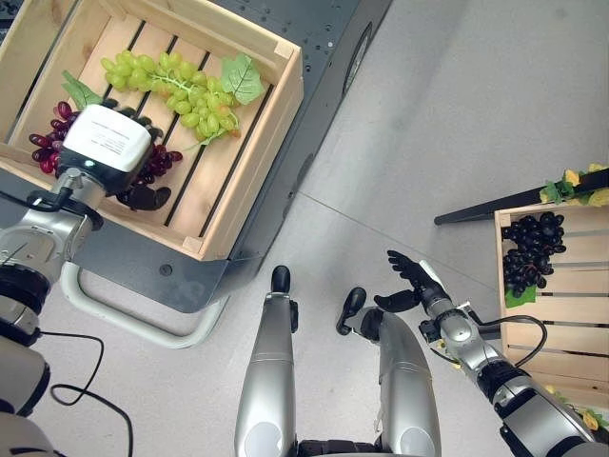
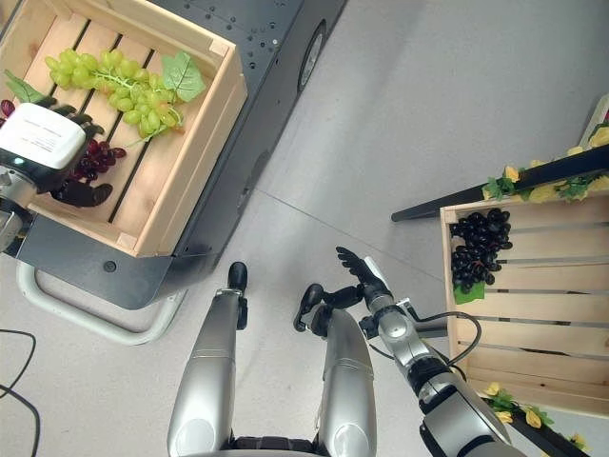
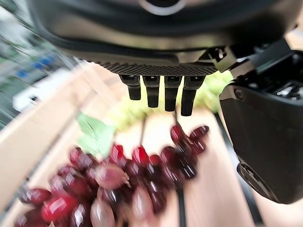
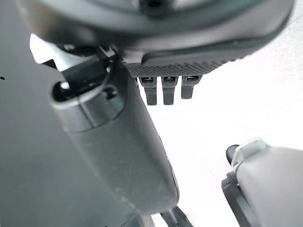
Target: Pick up the fruits from the basket on one side to the basket on the other side
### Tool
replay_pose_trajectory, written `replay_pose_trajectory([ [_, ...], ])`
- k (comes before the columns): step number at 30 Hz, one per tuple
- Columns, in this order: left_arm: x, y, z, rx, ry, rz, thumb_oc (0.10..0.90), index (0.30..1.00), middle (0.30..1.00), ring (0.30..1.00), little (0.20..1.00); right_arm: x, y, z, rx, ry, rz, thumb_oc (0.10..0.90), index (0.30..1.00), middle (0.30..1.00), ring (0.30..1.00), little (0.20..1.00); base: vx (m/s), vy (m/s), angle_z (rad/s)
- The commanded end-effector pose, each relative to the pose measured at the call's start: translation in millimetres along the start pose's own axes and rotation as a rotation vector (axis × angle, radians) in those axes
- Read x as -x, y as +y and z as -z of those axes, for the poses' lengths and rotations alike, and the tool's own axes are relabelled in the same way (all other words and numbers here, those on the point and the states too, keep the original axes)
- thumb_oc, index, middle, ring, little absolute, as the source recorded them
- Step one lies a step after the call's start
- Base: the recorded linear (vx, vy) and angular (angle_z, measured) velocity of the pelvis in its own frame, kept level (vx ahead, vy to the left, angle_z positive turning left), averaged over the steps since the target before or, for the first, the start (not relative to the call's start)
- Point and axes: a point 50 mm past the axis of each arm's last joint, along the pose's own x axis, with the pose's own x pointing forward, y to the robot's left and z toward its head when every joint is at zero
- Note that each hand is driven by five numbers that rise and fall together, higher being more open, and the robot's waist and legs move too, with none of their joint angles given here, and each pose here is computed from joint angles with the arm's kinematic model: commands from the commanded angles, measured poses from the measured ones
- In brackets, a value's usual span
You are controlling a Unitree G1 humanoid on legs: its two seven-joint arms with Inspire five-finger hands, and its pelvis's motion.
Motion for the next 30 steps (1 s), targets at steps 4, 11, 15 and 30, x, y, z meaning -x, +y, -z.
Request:
replay_pose_trajectory([
  [4,13.8,17.8,45.8,-0.035,0.112,0.082,0.800,0.900,0.900,0.900,0.900,14.3,-51.1,4.0,0.068,-0.042,0.092,0.800,0.900,0.900,0.900,0.900,0.00,0.040,-0.05],
  [11,16.3,20.2,63.4,-0.150,0.227,0.171,0.800,0.900,0.900,0.900,0.900,17.3,-52.6,6.4,0.058,-0.050,0.093,0.800,0.900,0.900,0.900,0.900,0.00,0.002,-0.01],
  [15,20.7,21.7,80.4,-0.233,0.362,0.219,0.800,0.900,0.900,0.900,0.900,17.7,-49.7,7.0,0.041,-0.057,0.094,0.800,0.900,0.900,0.900,0.900,0.00,0.000,0.00],
  [30,26.9,35.2,97.1,-0.326,0.581,-0.158,0.800,0.900,0.900,0.900,0.900,8.0,-20.0,-1.0,-0.012,-0.068,0.041,0.800,0.900,0.900,0.900,0.900,0.00,-0.003,0.00],
])
